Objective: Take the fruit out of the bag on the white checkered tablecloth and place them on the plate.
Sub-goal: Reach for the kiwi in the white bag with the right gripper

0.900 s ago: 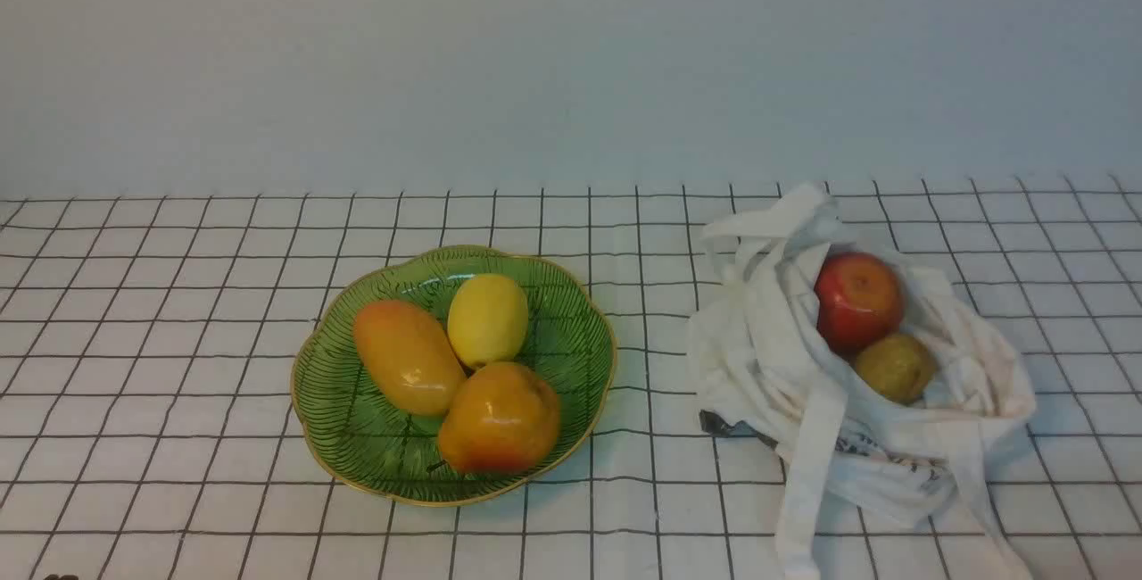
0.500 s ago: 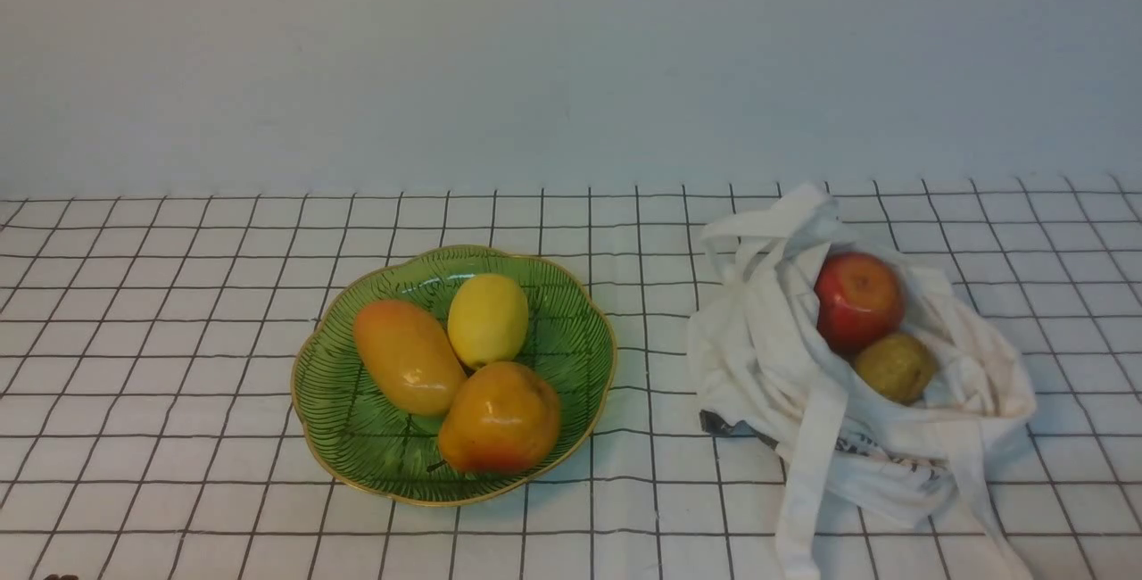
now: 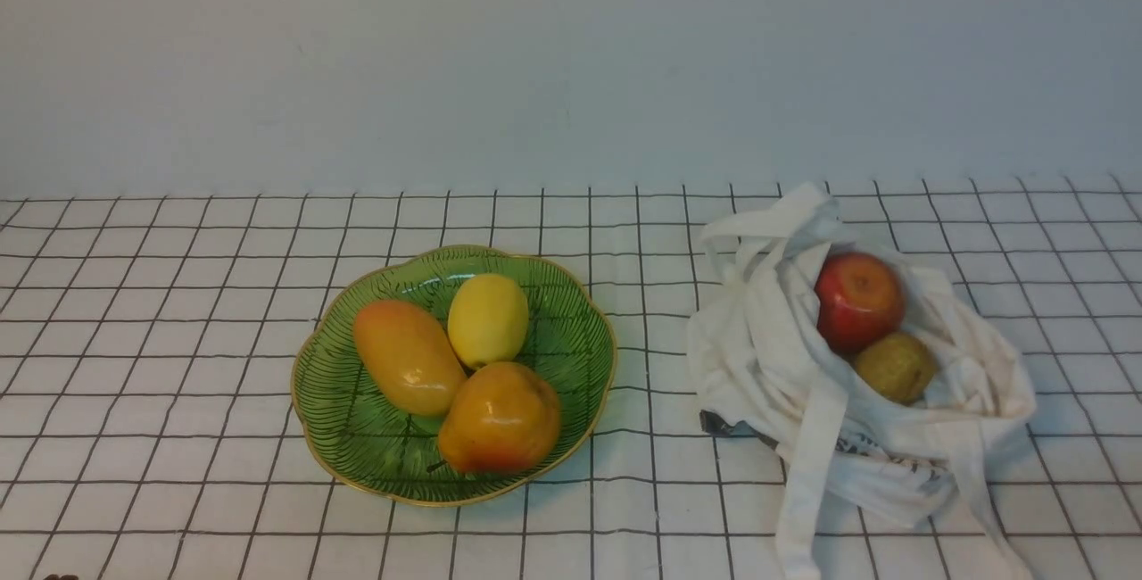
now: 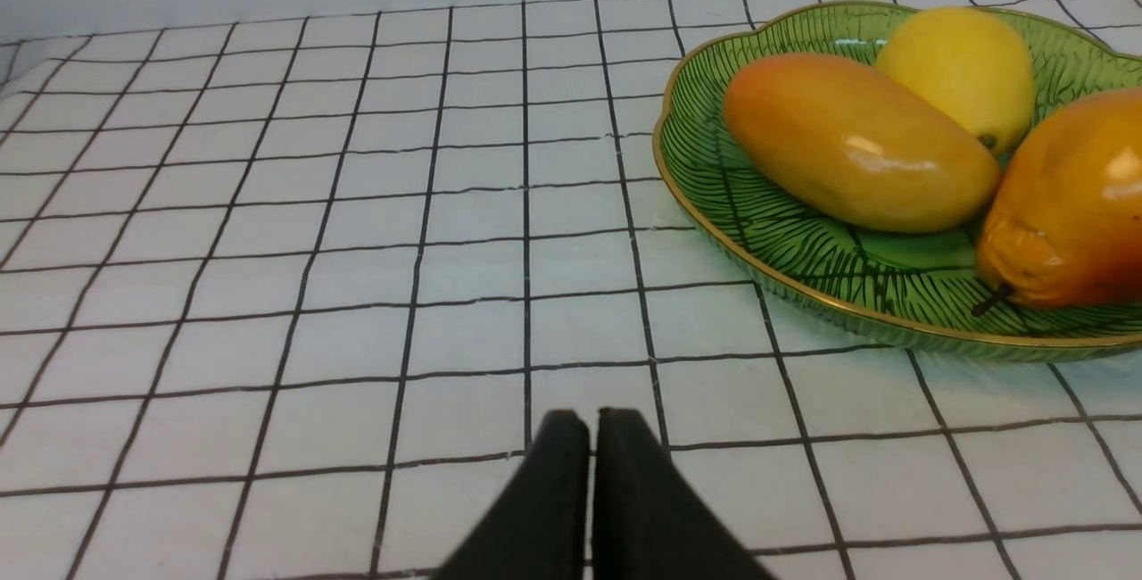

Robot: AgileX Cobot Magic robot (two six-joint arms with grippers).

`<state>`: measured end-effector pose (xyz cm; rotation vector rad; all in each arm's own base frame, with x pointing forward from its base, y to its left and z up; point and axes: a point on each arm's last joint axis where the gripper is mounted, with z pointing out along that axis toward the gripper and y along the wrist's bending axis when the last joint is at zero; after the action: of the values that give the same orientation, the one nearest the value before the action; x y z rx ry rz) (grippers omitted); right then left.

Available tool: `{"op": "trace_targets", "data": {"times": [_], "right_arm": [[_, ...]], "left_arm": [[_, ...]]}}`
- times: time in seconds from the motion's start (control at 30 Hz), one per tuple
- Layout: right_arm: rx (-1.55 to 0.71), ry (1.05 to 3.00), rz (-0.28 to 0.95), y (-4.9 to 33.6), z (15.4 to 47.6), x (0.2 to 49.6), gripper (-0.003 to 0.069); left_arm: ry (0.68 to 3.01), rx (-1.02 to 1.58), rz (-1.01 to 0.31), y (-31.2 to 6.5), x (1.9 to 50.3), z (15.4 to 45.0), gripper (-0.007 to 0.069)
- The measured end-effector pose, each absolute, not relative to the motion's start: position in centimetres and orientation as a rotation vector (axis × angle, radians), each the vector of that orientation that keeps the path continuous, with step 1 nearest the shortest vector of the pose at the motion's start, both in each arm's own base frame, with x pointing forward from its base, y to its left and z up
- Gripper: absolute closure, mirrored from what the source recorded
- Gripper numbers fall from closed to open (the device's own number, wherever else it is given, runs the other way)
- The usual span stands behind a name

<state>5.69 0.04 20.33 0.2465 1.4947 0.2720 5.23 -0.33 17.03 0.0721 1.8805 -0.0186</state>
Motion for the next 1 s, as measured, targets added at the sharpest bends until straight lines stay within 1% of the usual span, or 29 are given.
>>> {"op": "trace_targets", "data": {"times": [0.07,0.17,0.33,0.47,0.5,0.6,0.67,0.7,0.73,0.77,0.83,0.87,0.93,1.0], "right_arm": [[0.341,1.431,0.364,-0.1,20.8,5.7,0.0671],[0.423,1.379,0.438,-0.3,21.1,5.6,0.0671],[0.481,1.349,0.489,-0.4,21.2,5.6,0.0671],[0.545,1.249,0.531,-0.9,22.0,5.4,0.0671],[0.538,1.241,0.537,-0.8,22.5,5.3,0.0671],[0.457,1.243,0.525,-0.4,25.8,4.9,0.0671],[0.384,1.311,0.487,0.0,28.4,5.1,0.0671],[0.349,1.389,0.469,0.3,29.5,5.7,0.0671],[0.331,1.436,0.454,0.5,30.0,6.1,0.0671],[0.308,1.523,0.439,0.7,30.6,6.9,0.0671],[0.278,1.721,0.418,1.1,31.3,9.0,0.0671],[0.278,1.738,0.419,1.1,31.4,9.3,0.0671],[0.275,1.942,0.411,1.5,31.4,12.3,0.0671],[0.276,2.060,0.399,1.6,31.0,14.8,0.0671]], "left_arm": [[1.881,0.072,-0.019,-0.3,5.2,17.0,0.0633],[1.881,0.072,-0.019,-0.3,5.2,17.0,0.0633],[1.881,0.072,-0.019,-0.3,5.2,17.0,0.0633],[1.881,0.072,-0.019,-0.3,5.2,17.0,0.0633],[1.881,0.072,-0.019,-0.3,5.2,17.0,0.0633],[1.881,0.072,-0.019,-0.3,5.2,17.0,0.0633],[1.881,0.072,-0.019,-0.3,5.2,17.0,0.0633],[1.881,0.072,-0.019,-0.3,5.2,17.0,0.0633],[1.881,0.072,-0.019,-0.3,5.2,17.0,0.0633],[1.881,0.072,-0.019,-0.3,5.2,17.0,0.0633],[1.881,0.072,-0.019,-0.3,5.2,17.0,0.0633],[1.881,0.072,-0.019,-0.3,5.2,17.0,0.0633],[1.881,0.072,-0.019,-0.3,5.2,17.0,0.0633],[1.881,0.072,-0.019,-0.3,5.2,17.0,0.0633]]}}
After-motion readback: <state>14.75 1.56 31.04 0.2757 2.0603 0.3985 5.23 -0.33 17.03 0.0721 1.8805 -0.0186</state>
